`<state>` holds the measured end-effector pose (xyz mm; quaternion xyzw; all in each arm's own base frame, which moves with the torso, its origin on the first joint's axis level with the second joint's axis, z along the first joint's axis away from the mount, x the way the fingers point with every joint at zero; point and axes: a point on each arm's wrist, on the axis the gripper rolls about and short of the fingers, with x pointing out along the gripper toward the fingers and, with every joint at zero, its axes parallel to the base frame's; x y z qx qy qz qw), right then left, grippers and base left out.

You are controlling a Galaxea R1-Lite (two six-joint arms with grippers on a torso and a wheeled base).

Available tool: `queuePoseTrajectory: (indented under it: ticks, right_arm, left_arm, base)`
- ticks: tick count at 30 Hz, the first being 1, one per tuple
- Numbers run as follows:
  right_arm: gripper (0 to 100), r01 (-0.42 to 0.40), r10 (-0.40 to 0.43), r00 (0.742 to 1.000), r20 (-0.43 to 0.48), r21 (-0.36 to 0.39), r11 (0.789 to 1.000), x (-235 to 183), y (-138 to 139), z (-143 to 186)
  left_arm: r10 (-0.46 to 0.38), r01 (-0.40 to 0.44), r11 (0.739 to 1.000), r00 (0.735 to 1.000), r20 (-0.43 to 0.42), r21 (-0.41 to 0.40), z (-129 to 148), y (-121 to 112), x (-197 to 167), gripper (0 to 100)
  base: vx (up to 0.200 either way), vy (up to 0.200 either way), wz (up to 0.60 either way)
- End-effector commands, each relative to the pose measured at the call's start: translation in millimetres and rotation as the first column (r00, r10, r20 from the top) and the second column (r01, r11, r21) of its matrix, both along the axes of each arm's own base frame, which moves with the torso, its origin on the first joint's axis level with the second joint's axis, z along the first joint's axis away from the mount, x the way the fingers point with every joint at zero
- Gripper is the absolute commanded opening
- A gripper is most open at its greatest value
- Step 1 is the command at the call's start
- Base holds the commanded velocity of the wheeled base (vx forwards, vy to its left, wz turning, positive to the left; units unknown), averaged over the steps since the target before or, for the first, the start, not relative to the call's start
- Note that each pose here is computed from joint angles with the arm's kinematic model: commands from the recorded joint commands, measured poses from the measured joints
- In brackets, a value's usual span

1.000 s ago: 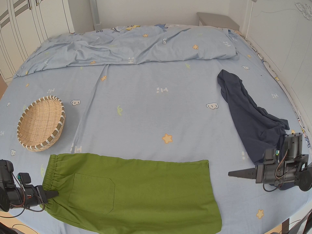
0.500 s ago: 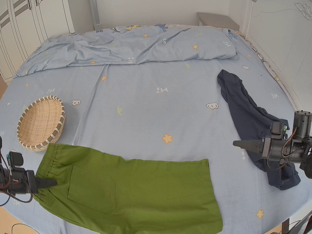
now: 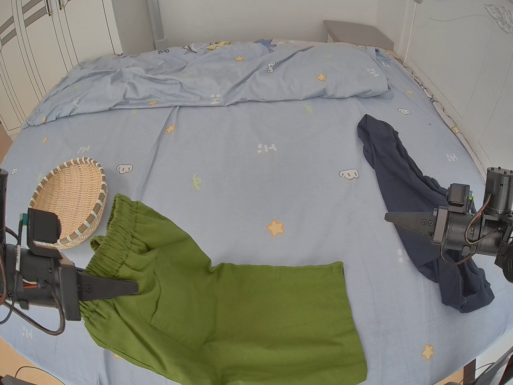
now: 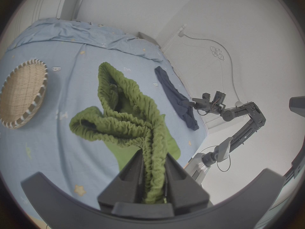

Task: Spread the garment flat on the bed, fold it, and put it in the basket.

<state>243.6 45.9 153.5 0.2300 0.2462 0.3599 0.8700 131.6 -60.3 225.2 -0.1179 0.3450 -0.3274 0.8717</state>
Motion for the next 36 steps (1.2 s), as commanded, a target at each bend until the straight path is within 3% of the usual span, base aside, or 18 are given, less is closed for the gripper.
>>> queuePoseTrajectory:
  ticks: [1,14,20,27,36]
  right_arm:
    - [100,0.002,-0.002,1.000,0.008,0.001,1.000,1,-1,3]
    - [100,0.001,-0.001,1.000,-0.002,0.000,1.000,2,0,0]
    - [100,0.001,-0.001,1.000,-0.005,-0.001,1.000,2,0,-1]
    - [100,-0.009,0.009,1.000,-0.013,-0.002,1.000,1,2,-3]
    - [100,-0.009,0.009,1.000,-0.025,-0.004,1.000,2,3,-6]
  left_arm:
    - [-0.072,0.072,0.997,0.997,-0.037,-0.012,-6,-46,19,0]
    - [-0.215,0.215,0.977,0.976,-0.041,0.008,-13,-114,19,0]
    - [-0.241,0.242,0.970,0.970,-0.025,0.033,-27,-140,19,0]
    - [-0.249,0.253,0.965,0.966,-0.062,0.066,-42,-155,23,0]
    - [-0.256,0.254,0.966,0.966,-0.033,-0.041,-48,-180,23,0]
  base:
    - [0.000,0.000,0.00]
    - [0.000,0.000,0.00]
    - [0.000,0.000,0.00]
    - [0.000,0.000,0.00]
    - [0.000,0.000,0.00]
